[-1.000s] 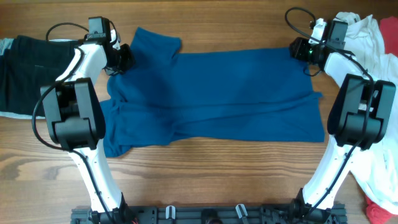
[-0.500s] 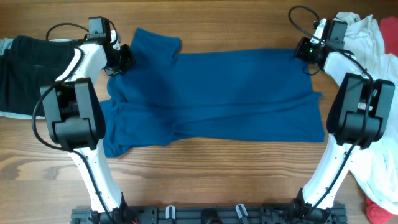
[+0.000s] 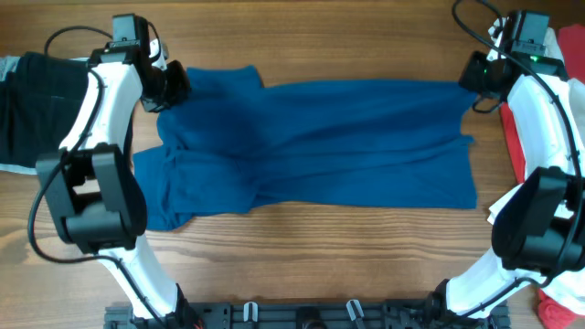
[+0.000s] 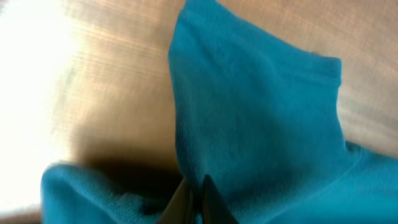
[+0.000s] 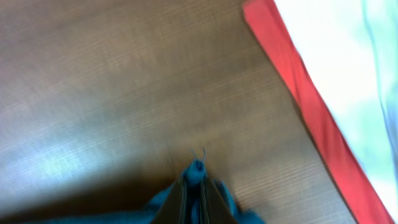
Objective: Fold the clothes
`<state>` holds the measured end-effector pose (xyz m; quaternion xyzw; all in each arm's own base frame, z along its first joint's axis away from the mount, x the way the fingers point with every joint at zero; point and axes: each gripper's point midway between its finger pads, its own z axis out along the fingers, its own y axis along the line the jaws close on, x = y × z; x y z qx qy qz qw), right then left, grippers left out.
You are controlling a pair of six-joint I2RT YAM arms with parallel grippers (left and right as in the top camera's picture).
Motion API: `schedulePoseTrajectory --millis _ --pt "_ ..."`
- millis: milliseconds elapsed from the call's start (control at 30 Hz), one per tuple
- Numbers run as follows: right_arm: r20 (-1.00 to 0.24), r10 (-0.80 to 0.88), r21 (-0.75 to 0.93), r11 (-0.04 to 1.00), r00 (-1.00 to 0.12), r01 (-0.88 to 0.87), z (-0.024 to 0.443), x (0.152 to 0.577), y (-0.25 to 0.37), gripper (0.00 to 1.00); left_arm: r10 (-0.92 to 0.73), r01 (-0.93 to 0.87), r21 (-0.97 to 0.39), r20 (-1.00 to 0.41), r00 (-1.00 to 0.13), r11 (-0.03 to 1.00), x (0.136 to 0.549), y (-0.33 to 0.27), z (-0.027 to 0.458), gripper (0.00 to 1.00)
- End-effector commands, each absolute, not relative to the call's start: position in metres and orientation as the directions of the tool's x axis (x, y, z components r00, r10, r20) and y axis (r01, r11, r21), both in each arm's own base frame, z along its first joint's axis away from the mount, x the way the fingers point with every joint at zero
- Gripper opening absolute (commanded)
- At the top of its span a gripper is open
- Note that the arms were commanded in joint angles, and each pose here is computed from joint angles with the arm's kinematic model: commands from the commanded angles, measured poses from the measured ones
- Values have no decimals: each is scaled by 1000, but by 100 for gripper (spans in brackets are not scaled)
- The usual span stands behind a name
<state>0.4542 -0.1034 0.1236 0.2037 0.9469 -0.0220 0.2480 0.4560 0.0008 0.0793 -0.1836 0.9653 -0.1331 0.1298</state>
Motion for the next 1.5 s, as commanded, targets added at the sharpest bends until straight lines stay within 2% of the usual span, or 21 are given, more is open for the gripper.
schedulePoseTrajectory --millis 0,300,533,833,1000,1067,1133,1267,1467 --pt "-426 393 11 903 -815 430 127 430 -106 4 -425 -365 -294 -171 -889 883 433 19 100 4" --pt "-190 411 -99 896 -892 433 108 367 -103 4 -513 -506 -193 18 -858 840 376 56 94 4" --pt "-46 406 -136 903 -913 408 102 332 -96 4 -499 -518 -149 149 -854 842 344 44 95 4" --pt "36 406 -157 905 -913 396 93 312 -93 4 -465 -506 -105 271 -843 856 313 28 89 4" --pt "56 405 -176 904 -913 390 94 306 -94 5 -462 -490 -13 312 -830 872 293 35 79 4" --pt "68 404 -178 904 -912 388 94 303 -93 10 -462 -484 18 331 -823 875 284 38 74 4" --pt "91 404 -187 905 -910 382 95 297 -93 11 -461 -481 30 341 -819 876 280 38 72 9" --pt "133 402 -242 900 -906 364 98 283 -98 11 -464 -480 44 347 -815 876 277 40 73 9" --pt "133 403 -218 903 -905 370 97 285 -94 11 -460 -477 58 388 -799 877 267 38 77 14"
